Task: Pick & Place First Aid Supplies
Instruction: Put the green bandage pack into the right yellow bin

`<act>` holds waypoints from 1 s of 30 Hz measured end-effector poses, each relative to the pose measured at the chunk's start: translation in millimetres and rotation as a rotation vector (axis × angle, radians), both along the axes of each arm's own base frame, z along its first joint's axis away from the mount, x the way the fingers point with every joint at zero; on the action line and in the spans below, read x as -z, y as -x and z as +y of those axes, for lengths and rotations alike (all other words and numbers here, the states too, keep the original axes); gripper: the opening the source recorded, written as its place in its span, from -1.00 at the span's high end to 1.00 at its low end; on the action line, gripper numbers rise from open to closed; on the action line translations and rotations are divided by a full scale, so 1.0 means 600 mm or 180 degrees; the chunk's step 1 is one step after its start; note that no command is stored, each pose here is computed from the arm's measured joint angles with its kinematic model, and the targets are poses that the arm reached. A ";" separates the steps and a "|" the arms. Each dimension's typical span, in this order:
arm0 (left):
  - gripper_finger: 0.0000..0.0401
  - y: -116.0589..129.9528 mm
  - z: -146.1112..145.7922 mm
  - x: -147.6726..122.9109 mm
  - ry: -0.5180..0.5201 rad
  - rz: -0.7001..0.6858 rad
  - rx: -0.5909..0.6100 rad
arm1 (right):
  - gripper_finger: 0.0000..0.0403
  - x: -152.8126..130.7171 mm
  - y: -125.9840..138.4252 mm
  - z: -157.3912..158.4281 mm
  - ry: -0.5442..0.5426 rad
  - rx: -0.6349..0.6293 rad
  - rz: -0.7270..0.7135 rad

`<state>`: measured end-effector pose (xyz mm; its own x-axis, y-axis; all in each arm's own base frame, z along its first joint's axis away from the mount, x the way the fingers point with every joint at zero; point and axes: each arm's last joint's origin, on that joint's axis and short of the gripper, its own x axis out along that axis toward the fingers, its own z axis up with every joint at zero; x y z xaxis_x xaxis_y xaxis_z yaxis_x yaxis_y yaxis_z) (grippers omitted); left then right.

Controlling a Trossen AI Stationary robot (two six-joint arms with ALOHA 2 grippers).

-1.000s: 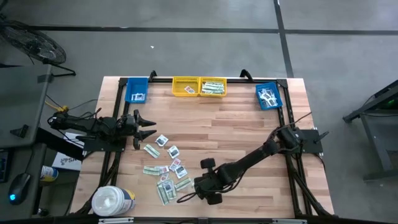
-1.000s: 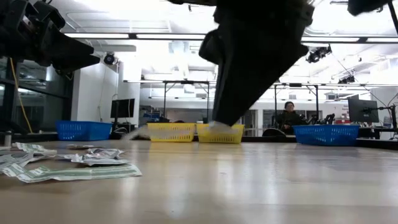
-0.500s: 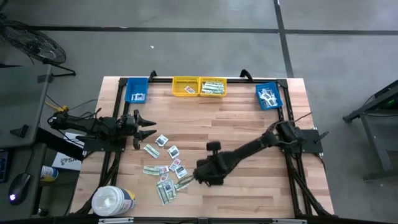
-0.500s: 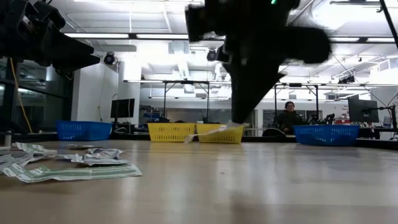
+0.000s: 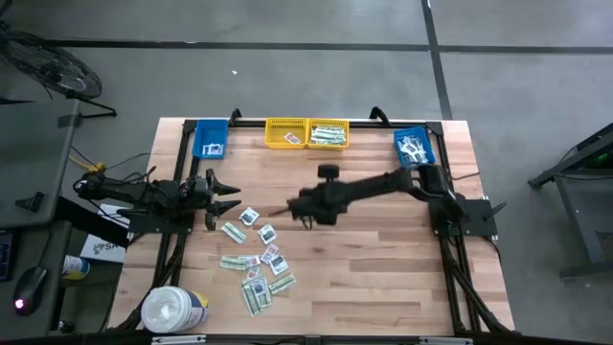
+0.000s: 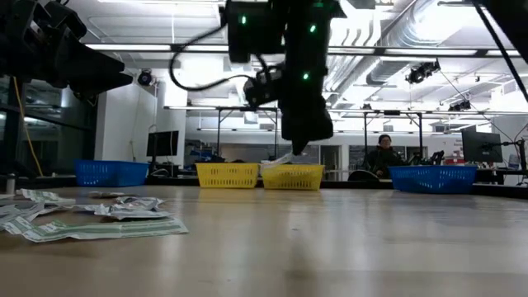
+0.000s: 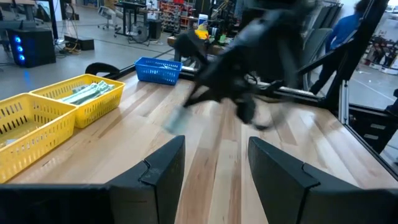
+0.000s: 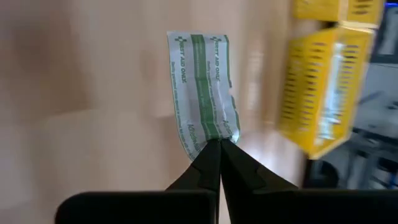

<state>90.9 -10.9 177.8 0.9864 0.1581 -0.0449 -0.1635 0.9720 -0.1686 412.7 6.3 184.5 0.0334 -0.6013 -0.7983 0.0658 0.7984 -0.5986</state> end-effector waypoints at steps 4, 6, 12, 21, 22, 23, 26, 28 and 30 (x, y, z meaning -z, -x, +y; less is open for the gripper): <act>0.12 0.000 0.000 0.000 0.0000 -0.0002 0.0001 | 1.00 -0.003 0.002 -0.063 0.0238 0.0088 0.0154; 0.12 0.000 0.000 0.000 0.0000 -0.0001 0.0001 | 1.00 -0.004 0.005 -0.092 0.0368 0.0138 0.0234; 0.12 0.000 0.000 0.000 0.0000 0.0000 0.0000 | 1.00 -0.039 0.019 -0.167 0.0625 0.0232 0.0239; 0.12 0.000 0.000 0.000 0.0000 -0.0002 0.0001 | 1.00 -0.085 0.029 -0.278 0.0264 -0.0138 -0.0161; 0.12 0.000 0.000 0.000 0.0000 0.0000 0.0001 | 1.00 -0.085 0.032 -0.293 0.0178 -0.0173 -0.0216; 0.12 0.000 0.000 0.000 0.0000 -0.0001 0.0000 | 1.00 -0.085 0.035 -0.305 0.0093 -0.0198 -0.0264; 0.12 0.000 0.000 0.000 0.0000 0.0000 -0.0001 | 1.00 -0.084 0.052 -0.344 -0.0131 -0.0142 -0.0375; 0.12 0.000 0.000 0.000 0.0000 0.0000 0.0001 | 1.00 -0.083 0.064 -0.367 -0.0227 -0.0075 -0.0440; 0.12 0.000 0.000 0.000 0.0000 -0.0001 0.0000 | 1.00 -0.084 0.075 -0.389 -0.0323 -0.0064 -0.0517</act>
